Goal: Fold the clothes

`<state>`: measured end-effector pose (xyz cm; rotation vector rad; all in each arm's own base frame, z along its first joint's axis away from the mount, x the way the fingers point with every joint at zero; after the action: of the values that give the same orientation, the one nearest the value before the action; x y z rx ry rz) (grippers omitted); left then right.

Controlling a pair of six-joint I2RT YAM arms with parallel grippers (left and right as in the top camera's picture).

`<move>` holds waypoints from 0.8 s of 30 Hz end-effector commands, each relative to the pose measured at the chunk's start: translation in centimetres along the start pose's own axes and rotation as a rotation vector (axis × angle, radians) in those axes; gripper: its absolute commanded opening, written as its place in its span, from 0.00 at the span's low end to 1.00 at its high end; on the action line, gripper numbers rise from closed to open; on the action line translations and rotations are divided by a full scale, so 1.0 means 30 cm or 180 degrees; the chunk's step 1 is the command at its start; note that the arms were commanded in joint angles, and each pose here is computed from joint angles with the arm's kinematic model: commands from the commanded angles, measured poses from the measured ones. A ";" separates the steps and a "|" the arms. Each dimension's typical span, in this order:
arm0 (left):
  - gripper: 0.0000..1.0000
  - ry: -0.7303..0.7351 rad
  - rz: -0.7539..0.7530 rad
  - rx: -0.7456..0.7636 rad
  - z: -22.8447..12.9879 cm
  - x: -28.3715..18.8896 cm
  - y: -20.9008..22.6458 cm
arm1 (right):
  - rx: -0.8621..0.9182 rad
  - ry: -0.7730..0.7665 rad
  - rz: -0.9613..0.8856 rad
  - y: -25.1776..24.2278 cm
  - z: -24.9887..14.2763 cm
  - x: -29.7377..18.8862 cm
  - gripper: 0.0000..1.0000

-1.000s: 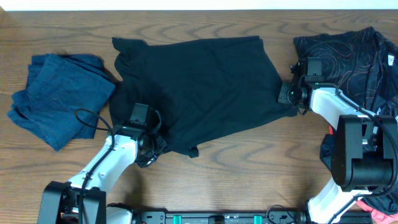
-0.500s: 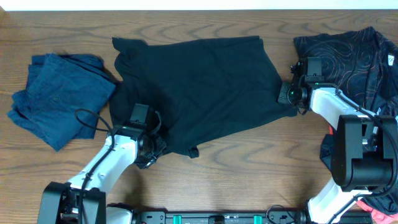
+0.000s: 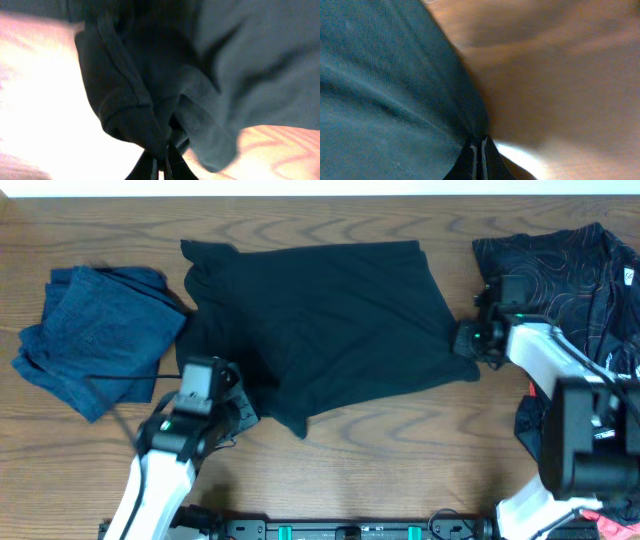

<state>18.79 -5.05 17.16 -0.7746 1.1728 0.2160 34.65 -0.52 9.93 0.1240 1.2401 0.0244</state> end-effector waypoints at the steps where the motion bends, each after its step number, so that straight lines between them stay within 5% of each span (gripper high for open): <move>1: 0.06 -0.0376 -0.0331 0.0286 0.031 -0.110 -0.025 | 0.0188 -0.0522 -0.0080 -0.046 0.044 -0.200 0.01; 10: 0.06 -0.1242 -0.0958 0.0169 0.109 -0.386 -0.085 | 0.0155 -0.1838 -0.0212 -0.049 -0.028 -0.727 0.01; 24: 0.06 -0.2011 -0.1715 0.0383 0.111 -0.813 -0.212 | 0.0014 -0.3131 -0.0597 -0.003 -0.205 -1.197 0.01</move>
<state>15.89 -2.07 39.87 -0.8320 0.4251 -0.0402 18.34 -2.79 39.66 0.0600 0.3265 -0.1288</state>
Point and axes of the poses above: each gripper's point midway between its finger pads, its own x axis out along the fingers, its own y axis along the line the jaws close on, z = x × y, the point moved 9 cm from there along -x, back along the fingers, and after that the axes turned 14 degrees about -x, right-handed, at the moved point
